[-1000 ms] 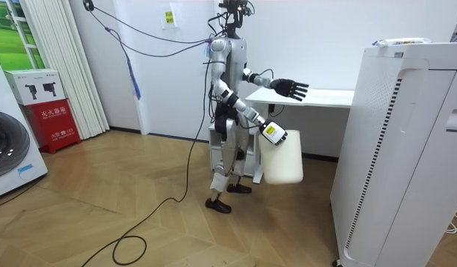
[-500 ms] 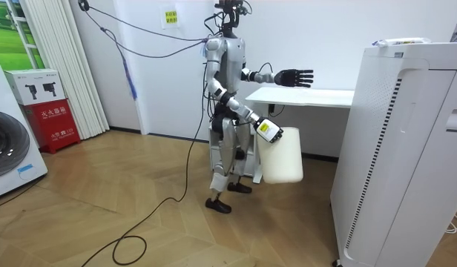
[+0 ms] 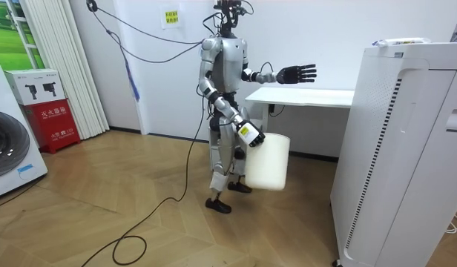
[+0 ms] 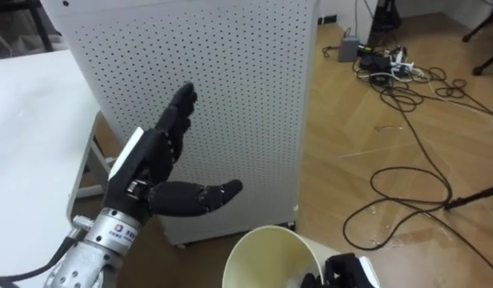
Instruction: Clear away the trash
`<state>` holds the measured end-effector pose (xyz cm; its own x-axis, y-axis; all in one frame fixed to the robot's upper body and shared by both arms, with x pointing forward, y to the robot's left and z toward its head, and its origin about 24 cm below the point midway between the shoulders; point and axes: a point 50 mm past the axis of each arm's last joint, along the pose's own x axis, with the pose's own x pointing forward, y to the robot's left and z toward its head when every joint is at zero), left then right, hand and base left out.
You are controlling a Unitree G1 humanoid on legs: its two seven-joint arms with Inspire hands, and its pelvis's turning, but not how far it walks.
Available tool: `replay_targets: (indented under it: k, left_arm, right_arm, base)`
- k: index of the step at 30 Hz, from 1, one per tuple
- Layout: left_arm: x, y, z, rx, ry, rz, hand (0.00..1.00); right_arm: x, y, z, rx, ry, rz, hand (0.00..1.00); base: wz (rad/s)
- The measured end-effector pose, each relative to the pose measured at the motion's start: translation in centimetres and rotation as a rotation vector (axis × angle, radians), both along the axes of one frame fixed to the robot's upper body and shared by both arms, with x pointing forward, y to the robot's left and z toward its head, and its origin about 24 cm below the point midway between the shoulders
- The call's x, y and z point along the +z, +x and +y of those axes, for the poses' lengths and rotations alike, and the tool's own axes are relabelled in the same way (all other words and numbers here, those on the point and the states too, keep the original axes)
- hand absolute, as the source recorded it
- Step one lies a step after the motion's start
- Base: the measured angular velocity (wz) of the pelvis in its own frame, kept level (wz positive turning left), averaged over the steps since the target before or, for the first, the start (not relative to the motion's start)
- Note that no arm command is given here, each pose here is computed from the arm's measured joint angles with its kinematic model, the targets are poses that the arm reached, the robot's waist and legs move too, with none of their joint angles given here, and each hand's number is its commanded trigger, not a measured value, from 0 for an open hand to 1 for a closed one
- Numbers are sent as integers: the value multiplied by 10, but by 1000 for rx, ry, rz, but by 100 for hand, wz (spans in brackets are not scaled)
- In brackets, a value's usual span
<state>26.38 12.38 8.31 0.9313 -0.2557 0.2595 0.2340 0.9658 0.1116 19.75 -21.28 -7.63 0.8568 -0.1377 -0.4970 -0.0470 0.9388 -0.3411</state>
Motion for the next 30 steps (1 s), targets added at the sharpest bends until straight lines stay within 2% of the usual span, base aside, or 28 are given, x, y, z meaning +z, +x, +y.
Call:
replay_targets:
  k: [4,14,24,26,30]
  left_arm:
    - [-8,-3,3,22,-6,32,0]
    - [-6,-2,10,83,-16,18,0]
    - [-6,-4,32,195,-41,5,0]
    - [-13,-6,35,211,-38,30,0]
    - [-12,-7,32,198,-54,19,0]
  right_arm:
    - [1,-1,-4,-22,3,-3,100]
    - [0,-1,-2,-53,53,-5,100]
    - [1,1,-1,-24,59,-21,100]
    - [0,-1,0,-21,65,-16,100]
    - [2,-2,-11,-40,52,-16,100]
  base:
    - [-27]
    - [-22]
    - [-18]
    - [10]
    - [-4]
